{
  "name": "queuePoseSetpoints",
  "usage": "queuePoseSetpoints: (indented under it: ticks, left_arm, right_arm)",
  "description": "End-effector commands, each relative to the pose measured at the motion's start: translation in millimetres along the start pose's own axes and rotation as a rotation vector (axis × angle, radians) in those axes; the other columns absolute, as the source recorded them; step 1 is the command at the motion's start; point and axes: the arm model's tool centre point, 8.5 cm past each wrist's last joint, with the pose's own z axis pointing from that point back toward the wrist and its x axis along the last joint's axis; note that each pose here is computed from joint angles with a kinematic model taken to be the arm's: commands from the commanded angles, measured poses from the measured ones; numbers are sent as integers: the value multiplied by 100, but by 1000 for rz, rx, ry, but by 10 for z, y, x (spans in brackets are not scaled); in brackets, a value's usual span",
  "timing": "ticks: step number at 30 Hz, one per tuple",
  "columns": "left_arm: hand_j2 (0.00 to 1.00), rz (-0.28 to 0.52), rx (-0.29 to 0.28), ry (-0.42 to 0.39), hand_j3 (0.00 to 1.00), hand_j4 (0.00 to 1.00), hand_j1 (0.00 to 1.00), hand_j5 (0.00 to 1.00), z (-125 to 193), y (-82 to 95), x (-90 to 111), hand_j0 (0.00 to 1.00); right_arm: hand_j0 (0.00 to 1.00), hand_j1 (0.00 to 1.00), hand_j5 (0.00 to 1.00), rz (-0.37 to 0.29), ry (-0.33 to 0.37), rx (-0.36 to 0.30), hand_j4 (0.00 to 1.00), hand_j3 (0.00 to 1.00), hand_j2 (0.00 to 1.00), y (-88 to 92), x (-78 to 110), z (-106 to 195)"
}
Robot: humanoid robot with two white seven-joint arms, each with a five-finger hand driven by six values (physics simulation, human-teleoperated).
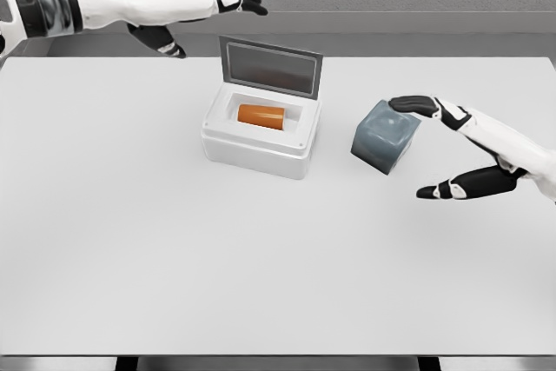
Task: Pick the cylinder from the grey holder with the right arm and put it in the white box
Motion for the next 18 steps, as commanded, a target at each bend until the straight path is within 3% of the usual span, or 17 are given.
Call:
queuePoseSetpoints:
  ticks: [1,4,6,12,18]
  left_arm:
    - [100,14,-13,5,100,100,100,100,-25,-58,-32,100]
    - [100,54,-27,64,100,100,100,100,25,-111,-245,100]
    - [100,67,-24,69,100,100,100,100,-15,-112,-284,100]
    - [100,64,-41,32,100,100,100,100,-228,-101,-205,100]
    - [100,48,-84,33,100,100,100,100,-335,-200,-194,100]
  right_arm:
    - [100,100,100,-15,-12,-33,100,100,100,13,-17,-21]
    - [100,100,100,-18,-11,-35,100,100,100,20,-23,-18]
    - [100,100,100,-21,-10,-35,100,100,100,36,-28,-17]
    - [100,100,100,-21,-10,-35,100,100,100,36,-28,-17]
    - [100,100,100,-21,-8,-34,100,100,100,41,-30,-14]
